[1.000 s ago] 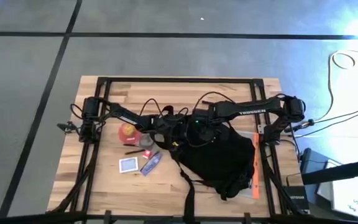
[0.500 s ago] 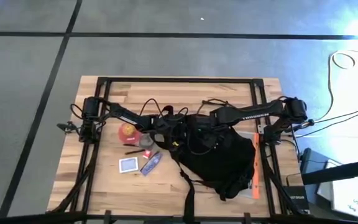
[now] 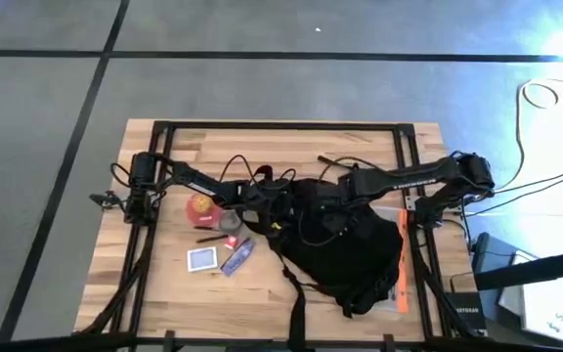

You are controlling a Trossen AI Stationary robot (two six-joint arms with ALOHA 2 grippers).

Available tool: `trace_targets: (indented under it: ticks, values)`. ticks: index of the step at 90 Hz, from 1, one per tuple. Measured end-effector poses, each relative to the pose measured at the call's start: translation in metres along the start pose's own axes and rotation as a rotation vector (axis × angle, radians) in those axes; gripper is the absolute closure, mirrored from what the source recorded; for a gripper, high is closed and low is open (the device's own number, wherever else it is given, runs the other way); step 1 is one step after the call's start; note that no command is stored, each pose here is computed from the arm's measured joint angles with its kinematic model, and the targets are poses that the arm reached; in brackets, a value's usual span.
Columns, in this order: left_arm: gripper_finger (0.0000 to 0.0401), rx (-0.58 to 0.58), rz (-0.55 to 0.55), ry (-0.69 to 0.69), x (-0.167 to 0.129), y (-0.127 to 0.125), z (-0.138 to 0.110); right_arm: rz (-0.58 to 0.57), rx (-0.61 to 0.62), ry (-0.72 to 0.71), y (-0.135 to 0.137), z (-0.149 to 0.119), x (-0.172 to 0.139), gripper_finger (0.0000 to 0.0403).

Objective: Unpack backpack
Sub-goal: Open the black backpack

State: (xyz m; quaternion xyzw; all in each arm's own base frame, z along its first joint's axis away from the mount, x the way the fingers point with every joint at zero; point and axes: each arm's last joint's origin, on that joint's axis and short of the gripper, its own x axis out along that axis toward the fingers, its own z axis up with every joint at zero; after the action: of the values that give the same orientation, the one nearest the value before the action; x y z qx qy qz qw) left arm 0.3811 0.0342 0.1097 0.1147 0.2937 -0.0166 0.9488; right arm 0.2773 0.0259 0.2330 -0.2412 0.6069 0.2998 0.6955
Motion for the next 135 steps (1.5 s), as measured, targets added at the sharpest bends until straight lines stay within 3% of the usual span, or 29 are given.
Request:
trace_targets:
  ticks: [36, 78, 135]
  values:
    - [0.0079, -0.015, 0.001, -0.001, 0.000, 0.000, 0.000, 0.094, 0.070, 0.060, 0.015, -0.010, 0.022, 0.0403]
    - [0.0079, -0.016, 0.003, -0.003, 0.000, 0.000, 0.000, -0.025, 0.186, -0.093, 0.045, -0.008, -0.019, 0.0403]
    - [0.0079, -0.039, 0.003, -0.002, 0.000, 0.000, 0.000, -0.098, 0.223, -0.017, 0.088, 0.009, -0.016, 0.0403]
